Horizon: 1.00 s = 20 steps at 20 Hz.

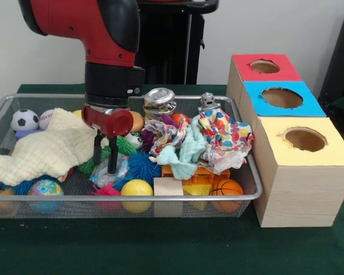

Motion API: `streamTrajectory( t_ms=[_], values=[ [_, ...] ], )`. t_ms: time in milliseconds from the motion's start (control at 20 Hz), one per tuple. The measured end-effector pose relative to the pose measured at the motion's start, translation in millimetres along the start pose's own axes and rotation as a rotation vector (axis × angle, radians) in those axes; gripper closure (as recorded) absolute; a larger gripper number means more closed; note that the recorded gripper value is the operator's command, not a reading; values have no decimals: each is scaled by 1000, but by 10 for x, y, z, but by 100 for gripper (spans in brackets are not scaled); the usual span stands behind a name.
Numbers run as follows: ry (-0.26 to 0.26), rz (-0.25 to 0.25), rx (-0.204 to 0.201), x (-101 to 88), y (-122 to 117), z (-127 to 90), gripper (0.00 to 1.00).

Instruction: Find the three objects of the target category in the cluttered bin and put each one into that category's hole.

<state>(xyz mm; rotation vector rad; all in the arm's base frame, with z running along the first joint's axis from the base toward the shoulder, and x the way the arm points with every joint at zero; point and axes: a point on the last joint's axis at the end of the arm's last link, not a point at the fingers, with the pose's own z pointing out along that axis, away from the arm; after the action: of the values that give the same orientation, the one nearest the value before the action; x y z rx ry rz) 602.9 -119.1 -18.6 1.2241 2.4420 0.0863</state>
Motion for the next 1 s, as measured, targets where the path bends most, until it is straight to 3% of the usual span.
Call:
streamTrajectory(
  t_ms=[300,1000],
  values=[
    [-17,-37,-21,-44,303,-200,0],
    [2,-12,-21,-108,292,-204,0]
  ],
)
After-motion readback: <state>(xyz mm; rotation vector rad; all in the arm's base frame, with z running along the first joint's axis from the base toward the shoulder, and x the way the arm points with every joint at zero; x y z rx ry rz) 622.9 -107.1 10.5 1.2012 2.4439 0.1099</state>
